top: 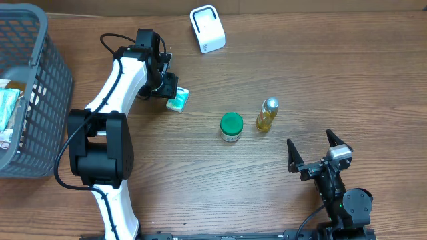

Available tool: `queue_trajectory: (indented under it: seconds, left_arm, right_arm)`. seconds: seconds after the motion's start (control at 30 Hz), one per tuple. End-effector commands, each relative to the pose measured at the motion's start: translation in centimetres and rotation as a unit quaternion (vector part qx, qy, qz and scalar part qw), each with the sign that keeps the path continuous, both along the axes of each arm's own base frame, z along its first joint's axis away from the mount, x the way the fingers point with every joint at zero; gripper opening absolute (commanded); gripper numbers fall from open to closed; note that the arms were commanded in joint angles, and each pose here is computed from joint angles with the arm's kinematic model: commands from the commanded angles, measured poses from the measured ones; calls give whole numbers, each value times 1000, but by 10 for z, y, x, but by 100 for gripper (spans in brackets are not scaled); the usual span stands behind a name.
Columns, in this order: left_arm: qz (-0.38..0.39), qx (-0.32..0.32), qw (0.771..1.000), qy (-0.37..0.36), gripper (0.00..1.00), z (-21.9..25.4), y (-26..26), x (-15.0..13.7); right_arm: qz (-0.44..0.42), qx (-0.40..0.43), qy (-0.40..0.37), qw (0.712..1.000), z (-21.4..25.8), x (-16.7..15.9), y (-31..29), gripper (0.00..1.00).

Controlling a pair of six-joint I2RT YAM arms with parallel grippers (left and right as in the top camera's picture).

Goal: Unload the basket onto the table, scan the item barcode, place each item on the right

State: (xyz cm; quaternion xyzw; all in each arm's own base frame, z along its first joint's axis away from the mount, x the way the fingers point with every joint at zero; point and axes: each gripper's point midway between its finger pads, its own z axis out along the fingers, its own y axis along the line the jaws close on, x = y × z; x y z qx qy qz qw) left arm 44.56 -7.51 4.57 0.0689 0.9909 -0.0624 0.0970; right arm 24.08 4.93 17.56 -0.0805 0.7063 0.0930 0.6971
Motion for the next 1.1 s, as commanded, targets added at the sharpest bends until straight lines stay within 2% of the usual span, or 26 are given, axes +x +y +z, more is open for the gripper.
queue_trajectory:
  seconds: [0.0,0.3,0.47,0.8,0.9,0.97,1.07]
  left_arm:
    - [-13,-3,1000,6,63,-6,-4,-2]
    - [-12,-3,1000,9,63,-21,-3,-8]
    - [-17,-29,999,10,63,-36,-11,-14]
    - [-5,-37,999,18,59,-51,-15,-23]
    - [-11,-36,999,23,54,-57,-19,-29]
    - [-17,-34,999,25,43,-57,-23,-31]
    - [-19,-25,999,21,33,-54,-25,-29]
  right_arm:
    - [3,0,0,1000,-3,0,1,100]
    - [3,0,0,1000,-3,0,1,100]
    - [3,0,0,1000,-3,0,1,100]
    - [3,0,0,1000,-3,0,1,100]
    - [3,0,0,1000,-3,0,1,100]
    - [3,0,0,1000,-3,0,1,100]
    - [3,0,0,1000,-3,0,1,100]
